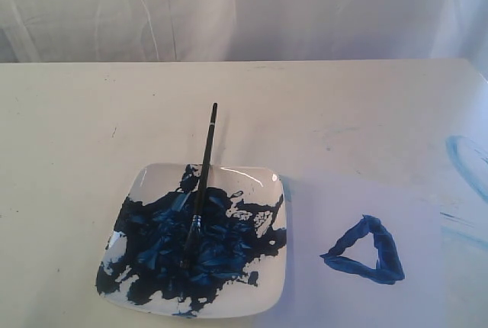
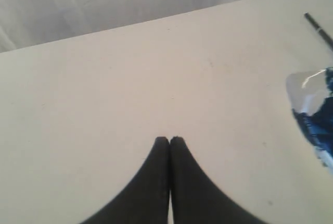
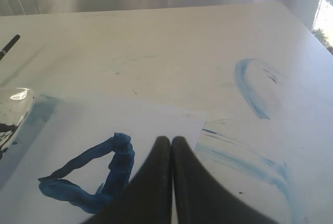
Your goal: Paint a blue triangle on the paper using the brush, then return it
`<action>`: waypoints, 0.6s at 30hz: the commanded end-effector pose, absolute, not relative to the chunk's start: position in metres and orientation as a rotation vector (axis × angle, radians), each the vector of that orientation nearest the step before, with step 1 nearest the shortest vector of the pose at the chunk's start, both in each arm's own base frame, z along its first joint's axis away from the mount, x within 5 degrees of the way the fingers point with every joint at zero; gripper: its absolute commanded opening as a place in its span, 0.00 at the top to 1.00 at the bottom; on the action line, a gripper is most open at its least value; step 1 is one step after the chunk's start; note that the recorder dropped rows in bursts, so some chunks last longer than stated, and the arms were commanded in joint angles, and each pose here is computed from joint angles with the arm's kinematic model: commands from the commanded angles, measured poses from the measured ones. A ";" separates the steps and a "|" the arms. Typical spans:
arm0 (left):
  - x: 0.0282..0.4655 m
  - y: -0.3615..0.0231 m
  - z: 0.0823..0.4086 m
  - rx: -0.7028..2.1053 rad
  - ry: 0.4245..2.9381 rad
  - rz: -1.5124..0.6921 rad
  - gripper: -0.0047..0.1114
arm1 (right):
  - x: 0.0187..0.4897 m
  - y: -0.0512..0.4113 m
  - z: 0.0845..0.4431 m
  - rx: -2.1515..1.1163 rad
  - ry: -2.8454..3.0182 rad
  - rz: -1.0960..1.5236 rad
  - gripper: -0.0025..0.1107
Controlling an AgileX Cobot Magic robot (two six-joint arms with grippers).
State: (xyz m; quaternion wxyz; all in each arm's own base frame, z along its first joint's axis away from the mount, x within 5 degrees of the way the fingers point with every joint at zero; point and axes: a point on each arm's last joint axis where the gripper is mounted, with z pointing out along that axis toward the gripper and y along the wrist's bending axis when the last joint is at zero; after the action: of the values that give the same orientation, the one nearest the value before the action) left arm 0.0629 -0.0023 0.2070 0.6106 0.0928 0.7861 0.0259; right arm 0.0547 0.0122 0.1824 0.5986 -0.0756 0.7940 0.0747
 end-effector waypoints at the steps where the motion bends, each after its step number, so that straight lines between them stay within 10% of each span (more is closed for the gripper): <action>1: 0.059 0.004 0.184 0.171 1.812 0.146 0.96 | 0.055 0.012 0.183 -0.186 1.823 0.165 0.98; 18: 0.051 0.008 0.167 -0.112 1.927 0.054 0.96 | 0.055 0.012 0.183 -0.186 1.823 0.165 0.98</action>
State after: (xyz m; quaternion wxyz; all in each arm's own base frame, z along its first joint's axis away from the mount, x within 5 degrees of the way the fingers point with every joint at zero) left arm 0.0515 0.0085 0.1685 0.5700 -0.0373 0.8200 0.0355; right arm 0.0547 0.0122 0.1824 0.5986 -0.0756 0.7940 0.0747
